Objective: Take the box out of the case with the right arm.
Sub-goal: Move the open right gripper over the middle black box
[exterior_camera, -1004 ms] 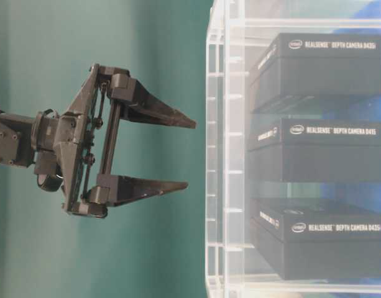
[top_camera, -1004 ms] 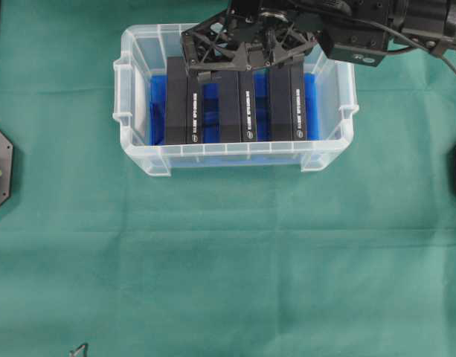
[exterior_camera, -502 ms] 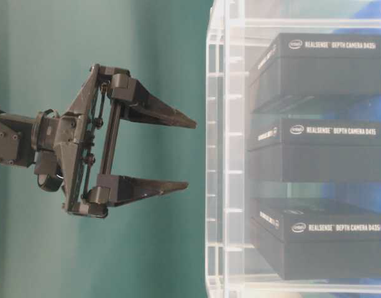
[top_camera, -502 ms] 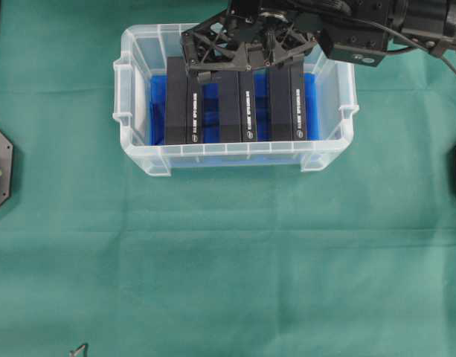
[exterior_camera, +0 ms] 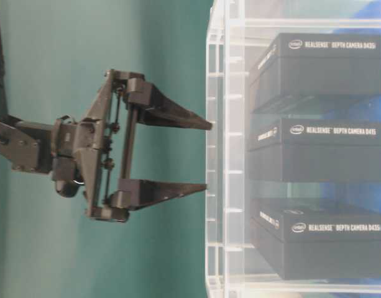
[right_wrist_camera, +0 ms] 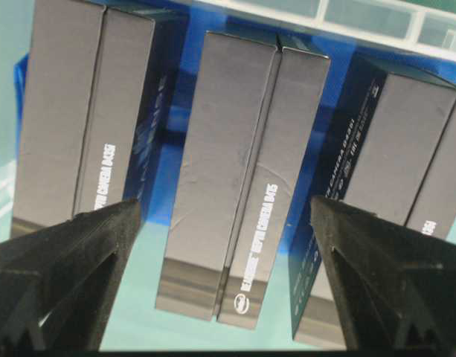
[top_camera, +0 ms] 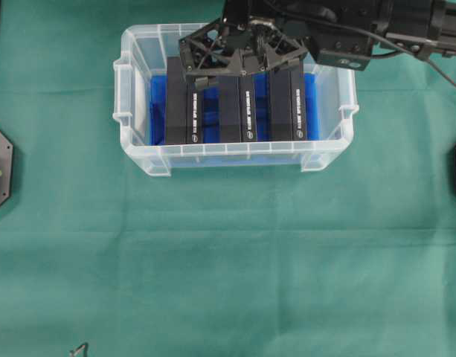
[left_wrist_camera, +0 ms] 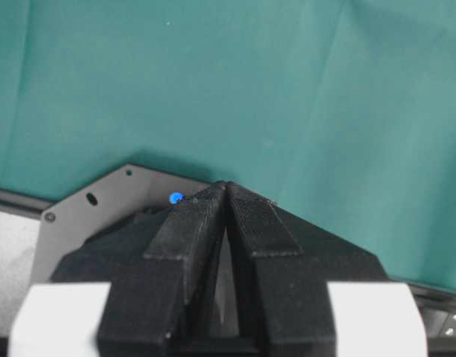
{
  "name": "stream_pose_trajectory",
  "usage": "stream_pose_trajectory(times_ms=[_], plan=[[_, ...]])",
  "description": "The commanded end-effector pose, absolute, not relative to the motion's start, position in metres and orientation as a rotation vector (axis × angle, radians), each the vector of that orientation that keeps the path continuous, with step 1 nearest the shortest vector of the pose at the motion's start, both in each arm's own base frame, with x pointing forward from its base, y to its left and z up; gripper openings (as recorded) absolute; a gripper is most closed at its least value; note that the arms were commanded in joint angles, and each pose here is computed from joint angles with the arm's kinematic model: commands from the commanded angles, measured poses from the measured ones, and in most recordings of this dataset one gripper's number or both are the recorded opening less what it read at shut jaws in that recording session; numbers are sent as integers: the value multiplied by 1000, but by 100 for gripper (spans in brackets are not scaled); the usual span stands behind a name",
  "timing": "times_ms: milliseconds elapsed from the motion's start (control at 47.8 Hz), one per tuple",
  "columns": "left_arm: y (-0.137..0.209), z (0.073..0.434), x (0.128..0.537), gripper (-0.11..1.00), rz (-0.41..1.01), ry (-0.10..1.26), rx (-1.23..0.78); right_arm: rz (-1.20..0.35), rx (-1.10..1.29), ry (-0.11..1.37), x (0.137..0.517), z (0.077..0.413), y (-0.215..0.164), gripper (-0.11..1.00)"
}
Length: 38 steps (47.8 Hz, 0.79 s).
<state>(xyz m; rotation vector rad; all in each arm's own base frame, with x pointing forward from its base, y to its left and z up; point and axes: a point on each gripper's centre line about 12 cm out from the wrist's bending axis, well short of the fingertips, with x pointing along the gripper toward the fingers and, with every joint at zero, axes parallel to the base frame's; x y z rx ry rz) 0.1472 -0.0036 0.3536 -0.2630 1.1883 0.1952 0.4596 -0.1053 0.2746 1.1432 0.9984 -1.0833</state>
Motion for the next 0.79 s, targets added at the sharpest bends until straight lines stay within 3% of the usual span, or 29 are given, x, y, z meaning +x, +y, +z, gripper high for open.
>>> stream_pose_trajectory(times_ms=[0,774], plan=[[-3,359,149,3,198,1171,-264,-1065,1144,973,459,280,-105,93],[-3,359,149,3,198,1171,-264,-1064,1151,989,468,216,-109,93]])
